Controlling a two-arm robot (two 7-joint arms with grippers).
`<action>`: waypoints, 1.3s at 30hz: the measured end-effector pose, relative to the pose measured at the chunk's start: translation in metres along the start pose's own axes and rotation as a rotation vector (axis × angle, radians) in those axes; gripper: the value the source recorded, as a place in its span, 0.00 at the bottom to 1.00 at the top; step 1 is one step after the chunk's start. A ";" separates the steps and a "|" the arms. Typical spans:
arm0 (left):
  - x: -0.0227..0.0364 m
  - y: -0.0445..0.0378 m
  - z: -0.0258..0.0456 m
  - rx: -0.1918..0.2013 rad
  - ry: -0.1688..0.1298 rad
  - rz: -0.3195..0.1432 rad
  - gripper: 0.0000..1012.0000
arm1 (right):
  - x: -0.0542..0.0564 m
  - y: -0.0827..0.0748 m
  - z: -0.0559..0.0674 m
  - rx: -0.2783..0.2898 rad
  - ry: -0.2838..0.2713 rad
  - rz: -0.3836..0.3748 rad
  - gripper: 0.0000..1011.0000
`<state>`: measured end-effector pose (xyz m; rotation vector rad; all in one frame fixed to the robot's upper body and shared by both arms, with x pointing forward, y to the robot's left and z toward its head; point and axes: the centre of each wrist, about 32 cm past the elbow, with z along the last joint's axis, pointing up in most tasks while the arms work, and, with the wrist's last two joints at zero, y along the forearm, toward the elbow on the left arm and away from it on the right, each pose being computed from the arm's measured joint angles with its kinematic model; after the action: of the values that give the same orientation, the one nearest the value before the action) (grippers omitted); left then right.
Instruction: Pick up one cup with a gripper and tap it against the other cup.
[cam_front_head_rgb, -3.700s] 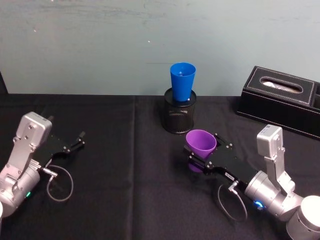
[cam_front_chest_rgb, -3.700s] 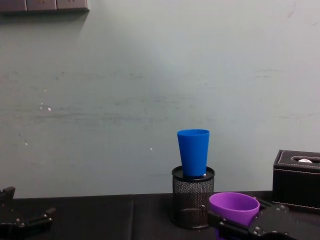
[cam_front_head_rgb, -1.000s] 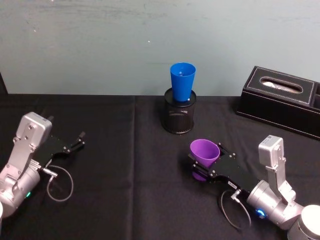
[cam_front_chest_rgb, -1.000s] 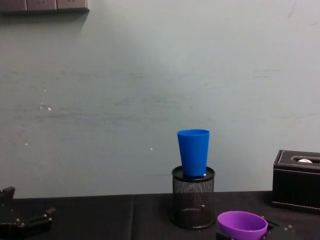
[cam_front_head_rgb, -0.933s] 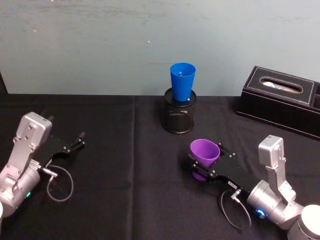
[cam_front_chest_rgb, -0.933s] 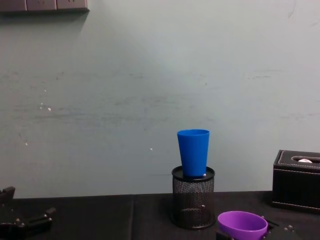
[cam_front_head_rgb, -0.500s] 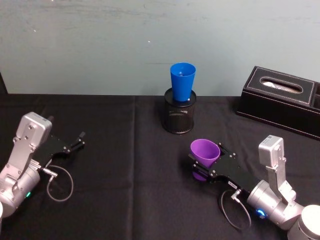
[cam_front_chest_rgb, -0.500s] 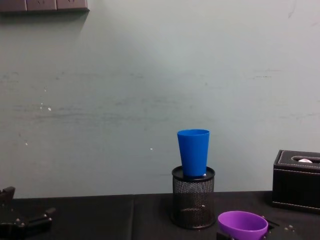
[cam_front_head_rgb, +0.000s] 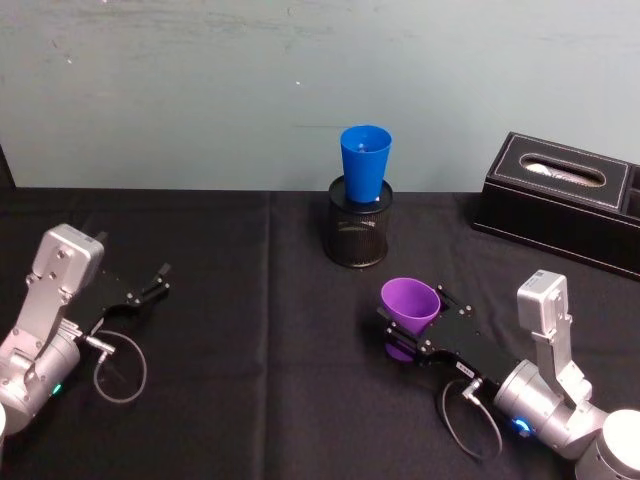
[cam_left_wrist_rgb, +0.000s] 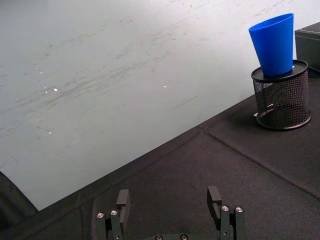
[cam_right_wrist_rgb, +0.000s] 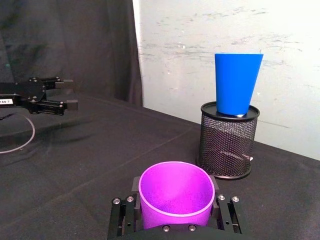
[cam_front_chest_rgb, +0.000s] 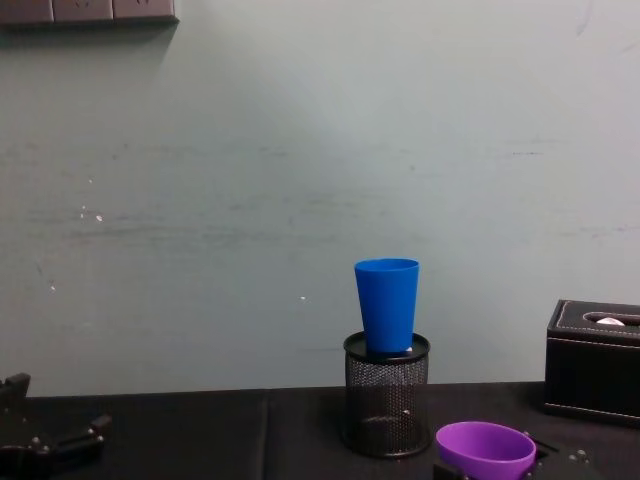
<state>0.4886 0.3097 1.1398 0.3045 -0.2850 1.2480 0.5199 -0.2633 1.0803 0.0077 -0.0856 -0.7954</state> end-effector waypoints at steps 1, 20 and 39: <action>0.0000 0.0000 0.0000 0.000 0.000 0.000 1.00 | 0.000 0.000 0.000 0.000 0.000 0.000 0.74; 0.0000 0.0000 0.0000 0.000 0.000 0.000 1.00 | 0.000 0.000 0.000 0.000 0.000 0.000 0.74; 0.0000 0.0000 0.0000 0.000 0.000 0.000 1.00 | 0.000 0.000 0.000 0.000 0.000 0.000 0.74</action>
<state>0.4886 0.3097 1.1398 0.3045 -0.2850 1.2479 0.5199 -0.2633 1.0803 0.0077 -0.0856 -0.7955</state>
